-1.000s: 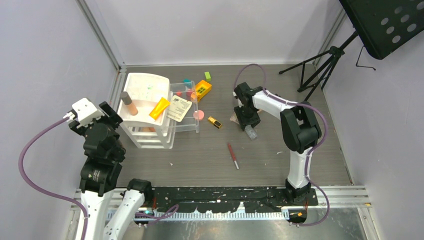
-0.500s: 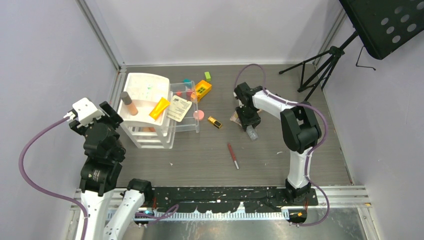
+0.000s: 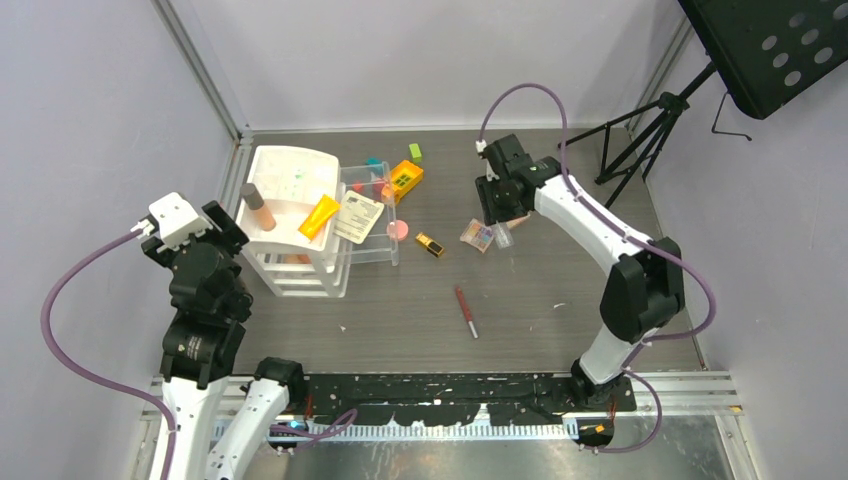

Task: Organize the makeup
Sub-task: Pick up the makeup from the center of the board.

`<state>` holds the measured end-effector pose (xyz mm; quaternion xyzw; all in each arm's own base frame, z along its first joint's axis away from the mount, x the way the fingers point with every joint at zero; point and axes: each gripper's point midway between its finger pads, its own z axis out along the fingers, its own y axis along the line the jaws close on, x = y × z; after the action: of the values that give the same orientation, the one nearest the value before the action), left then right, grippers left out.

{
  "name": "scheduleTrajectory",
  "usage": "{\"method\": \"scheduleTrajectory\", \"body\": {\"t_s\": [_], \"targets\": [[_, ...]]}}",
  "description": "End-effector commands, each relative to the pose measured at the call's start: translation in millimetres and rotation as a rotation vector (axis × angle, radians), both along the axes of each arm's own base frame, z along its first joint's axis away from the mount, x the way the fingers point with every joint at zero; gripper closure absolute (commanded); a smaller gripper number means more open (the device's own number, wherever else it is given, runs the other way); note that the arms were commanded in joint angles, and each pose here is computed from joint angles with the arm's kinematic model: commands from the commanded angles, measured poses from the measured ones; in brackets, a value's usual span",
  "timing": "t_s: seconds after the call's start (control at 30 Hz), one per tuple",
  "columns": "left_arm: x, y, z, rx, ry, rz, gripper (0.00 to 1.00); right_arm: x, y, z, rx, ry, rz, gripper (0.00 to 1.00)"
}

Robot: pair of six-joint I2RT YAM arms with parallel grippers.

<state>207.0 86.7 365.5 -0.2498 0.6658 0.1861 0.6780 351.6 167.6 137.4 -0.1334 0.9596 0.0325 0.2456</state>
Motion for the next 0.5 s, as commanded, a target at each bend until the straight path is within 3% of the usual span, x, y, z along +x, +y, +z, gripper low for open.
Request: {"method": "scheduleTrajectory", "body": {"t_s": [0.0,0.47], "targets": [[4.2,-2.4,10.6,-0.011,-0.048,-0.01,0.31,18.1,13.1,56.6,0.11,-0.208,-0.026,1.0],[2.5,-2.6,11.1,-0.013,-0.054,-0.014,0.31,15.2,70.0,131.4,0.477,-0.524,0.016,1.0]]}}
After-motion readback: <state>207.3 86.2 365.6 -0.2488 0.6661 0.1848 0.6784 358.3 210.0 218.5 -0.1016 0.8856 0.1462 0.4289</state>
